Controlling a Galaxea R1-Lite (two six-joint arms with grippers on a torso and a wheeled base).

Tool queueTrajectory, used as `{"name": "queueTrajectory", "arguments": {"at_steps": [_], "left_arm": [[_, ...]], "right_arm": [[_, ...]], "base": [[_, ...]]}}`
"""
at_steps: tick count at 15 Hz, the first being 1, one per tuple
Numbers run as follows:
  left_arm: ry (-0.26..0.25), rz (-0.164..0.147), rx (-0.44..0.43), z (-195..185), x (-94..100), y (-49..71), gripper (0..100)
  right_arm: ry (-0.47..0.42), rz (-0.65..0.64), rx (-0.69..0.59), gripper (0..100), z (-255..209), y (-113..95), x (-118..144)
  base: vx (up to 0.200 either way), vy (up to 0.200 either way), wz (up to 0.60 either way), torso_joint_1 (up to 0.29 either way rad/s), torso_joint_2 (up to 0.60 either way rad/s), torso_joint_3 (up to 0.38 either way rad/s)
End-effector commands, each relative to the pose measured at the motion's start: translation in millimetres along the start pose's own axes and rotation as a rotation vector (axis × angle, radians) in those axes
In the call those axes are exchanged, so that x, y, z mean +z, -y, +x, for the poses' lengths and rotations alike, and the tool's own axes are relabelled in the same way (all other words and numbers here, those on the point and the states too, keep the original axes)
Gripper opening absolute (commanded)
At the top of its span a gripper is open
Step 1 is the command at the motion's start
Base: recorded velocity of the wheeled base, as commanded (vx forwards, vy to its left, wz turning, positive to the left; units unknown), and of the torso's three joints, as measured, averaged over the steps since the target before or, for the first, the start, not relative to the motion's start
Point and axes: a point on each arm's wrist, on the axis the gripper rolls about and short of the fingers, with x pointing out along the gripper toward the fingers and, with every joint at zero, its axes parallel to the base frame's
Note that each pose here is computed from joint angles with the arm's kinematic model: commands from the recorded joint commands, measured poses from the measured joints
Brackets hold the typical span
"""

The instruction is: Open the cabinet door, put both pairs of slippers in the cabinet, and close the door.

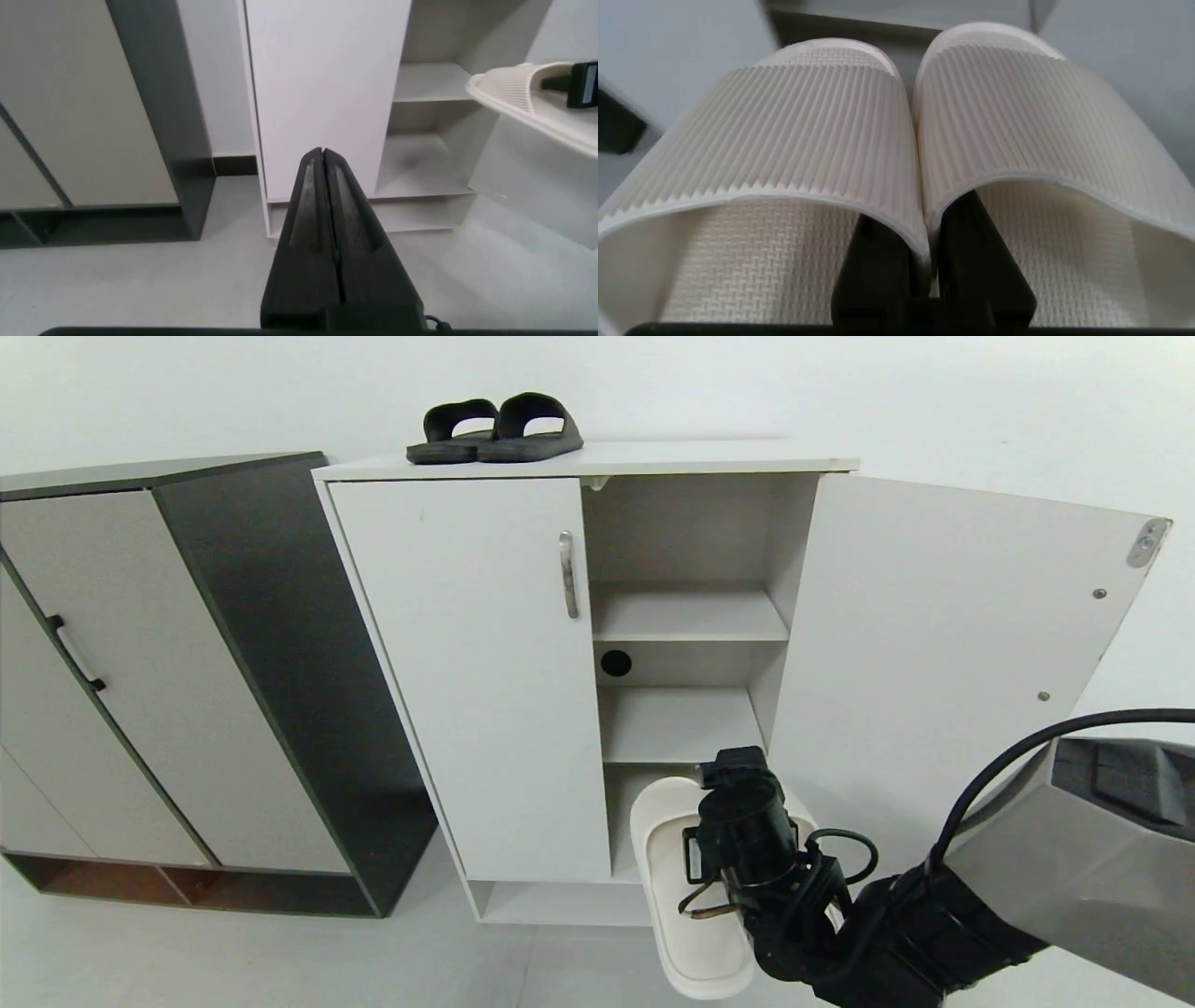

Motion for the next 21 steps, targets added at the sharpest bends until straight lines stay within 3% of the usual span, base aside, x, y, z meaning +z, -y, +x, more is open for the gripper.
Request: {"name": "queueTrajectory", "arguments": {"at_steps": [1,9,14,21], "left_arm": [[-0.002,-0.001,0.001,0.2,0.1,0.0,0],[-0.002,-0.001,-0.001,0.2,0.1,0.0,0],[-0.002,-0.001,0.001,0.2,0.1,0.0,0],[-0.002,-0.001,0.001,0.2,0.1,0.0,0]], "right_arm": [[0.0,-0.001,0.004,0,3.9,-4.4,-2.2],[-0.013,-0.012,-0.006,0,10.8,-5.7,-9.9],[-0.018,-0.017,-0.009,0,12.0,-5.9,-12.6],[0.07,-0.013,-0.042,0,21.9,-12.1,-19.3]], "base": [[0.0,0.0,0.0,0.0,0.0,0.0],[0.0,0.0,0.0,0.0,0.0,0.0],[0.0,0.0,0.0,0.003,0.0,-0.161],[0.0,0.0,0.0,0.0,0.0,-0.198]]}}
